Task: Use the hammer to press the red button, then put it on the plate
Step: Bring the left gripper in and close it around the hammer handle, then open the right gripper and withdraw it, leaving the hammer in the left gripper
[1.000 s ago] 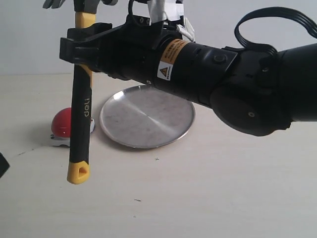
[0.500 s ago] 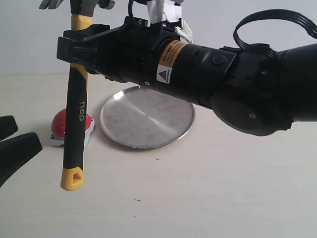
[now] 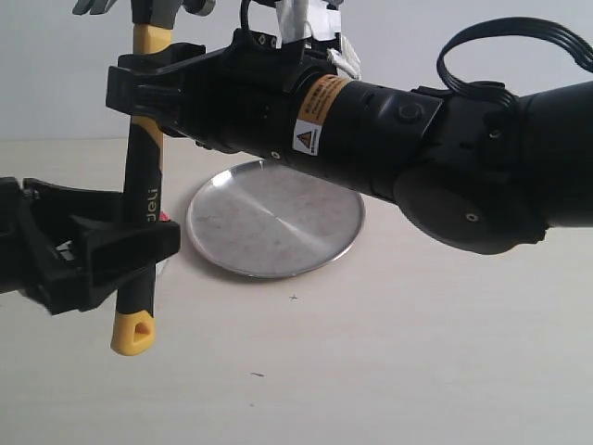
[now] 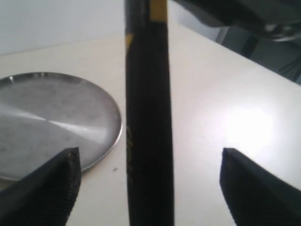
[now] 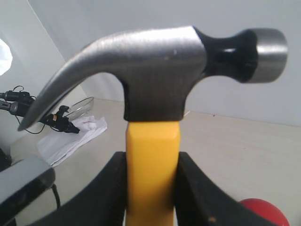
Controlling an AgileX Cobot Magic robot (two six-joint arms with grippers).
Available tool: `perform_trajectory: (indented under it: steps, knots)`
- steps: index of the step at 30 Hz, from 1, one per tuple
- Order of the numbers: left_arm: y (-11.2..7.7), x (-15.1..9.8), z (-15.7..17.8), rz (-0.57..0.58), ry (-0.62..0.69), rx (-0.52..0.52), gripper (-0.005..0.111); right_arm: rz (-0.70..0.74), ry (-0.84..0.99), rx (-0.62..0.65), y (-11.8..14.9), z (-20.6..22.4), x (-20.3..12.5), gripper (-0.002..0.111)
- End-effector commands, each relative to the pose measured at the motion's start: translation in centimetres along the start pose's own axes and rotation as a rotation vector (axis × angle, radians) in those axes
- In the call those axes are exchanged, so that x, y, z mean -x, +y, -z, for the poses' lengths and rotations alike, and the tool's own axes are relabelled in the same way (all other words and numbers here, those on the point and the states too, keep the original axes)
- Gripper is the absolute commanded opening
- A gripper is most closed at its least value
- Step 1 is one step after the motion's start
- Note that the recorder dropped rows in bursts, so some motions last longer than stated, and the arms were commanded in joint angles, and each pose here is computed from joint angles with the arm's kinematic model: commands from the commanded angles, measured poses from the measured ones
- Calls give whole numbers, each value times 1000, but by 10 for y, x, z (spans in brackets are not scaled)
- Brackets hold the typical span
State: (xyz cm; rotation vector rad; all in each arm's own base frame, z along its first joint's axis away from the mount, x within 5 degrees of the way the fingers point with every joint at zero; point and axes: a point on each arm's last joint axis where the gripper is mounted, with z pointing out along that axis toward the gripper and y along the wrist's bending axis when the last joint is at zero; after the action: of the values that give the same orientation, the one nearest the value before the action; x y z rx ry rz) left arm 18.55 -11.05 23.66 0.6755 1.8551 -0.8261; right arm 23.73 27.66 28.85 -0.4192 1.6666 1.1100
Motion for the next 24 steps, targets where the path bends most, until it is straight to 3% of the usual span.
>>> perform_trajectory:
  steps: [1,5,12,15,18,24]
  knots:
    - [-1,2,-19,-21,53,26,78,-9,-91,63,9,2,13,0]
    - [3,5,-26,-3,46,45,74,-9,-83,54,8,2,12,0]
    - [11,-3,-37,14,84,55,45,-20,-85,52,8,2,13,0]
    - [13,-5,-39,30,88,60,28,-20,-85,52,8,2,13,0]
    - [13,-4,-39,33,83,59,0,-19,-81,49,7,2,12,0]
    - [11,-2,-39,37,61,36,0,-14,-33,6,4,2,8,7]
